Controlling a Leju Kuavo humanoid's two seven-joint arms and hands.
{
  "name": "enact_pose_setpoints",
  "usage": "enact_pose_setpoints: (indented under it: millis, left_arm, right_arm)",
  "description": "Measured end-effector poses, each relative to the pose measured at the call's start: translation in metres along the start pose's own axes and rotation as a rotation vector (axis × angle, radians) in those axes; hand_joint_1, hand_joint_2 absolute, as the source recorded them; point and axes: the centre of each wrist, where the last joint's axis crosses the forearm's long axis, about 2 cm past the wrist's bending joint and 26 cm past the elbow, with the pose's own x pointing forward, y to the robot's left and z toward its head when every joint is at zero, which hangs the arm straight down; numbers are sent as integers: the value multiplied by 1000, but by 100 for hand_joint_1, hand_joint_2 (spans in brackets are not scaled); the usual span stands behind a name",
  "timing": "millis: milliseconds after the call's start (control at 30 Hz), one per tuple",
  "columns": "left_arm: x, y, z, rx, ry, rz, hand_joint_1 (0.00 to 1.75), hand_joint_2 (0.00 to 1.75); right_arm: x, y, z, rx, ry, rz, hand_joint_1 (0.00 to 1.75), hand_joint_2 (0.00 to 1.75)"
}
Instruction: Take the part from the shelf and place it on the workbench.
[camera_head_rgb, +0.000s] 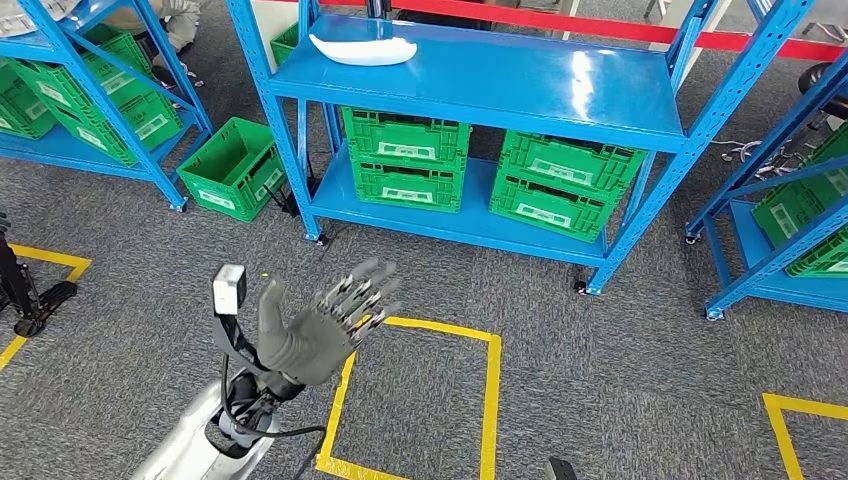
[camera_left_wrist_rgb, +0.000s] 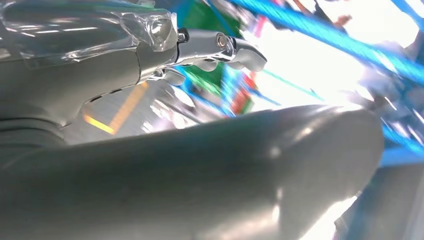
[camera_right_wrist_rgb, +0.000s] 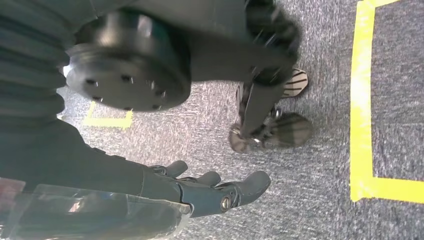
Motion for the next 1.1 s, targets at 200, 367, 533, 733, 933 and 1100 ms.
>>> enact_pose_setpoints:
  millis: [200, 367, 533, 733, 933, 1100]
  left_arm:
    - [-9, -34, -11, -177, -70, 85, 0, 0]
    - [-10, -42, -14, -223, -111, 109, 0, 0]
    - [-9, -45, -14, -234, -130, 110, 0, 0]
    - [-13, -46, -9, -224, -126, 121, 0, 0]
    - [-13, -46, -9, -217, -125, 120, 0, 0]
    - [-12, -47, -9, -217, -124, 118, 0, 0]
  right_arm:
    - [-23, -3, 1, -20, 14, 21, 0, 0]
    - [-23, -10, 1, -39, 5, 58, 0, 0]
    - [-24, -15, 1, -42, 7, 79, 0, 0]
    - [-28, -21, 2, -57, 16, 79, 0, 0]
    - [-26, -22, 2, -57, 8, 103, 0, 0]
    - [-25, -21, 2, -55, 8, 111, 0, 0]
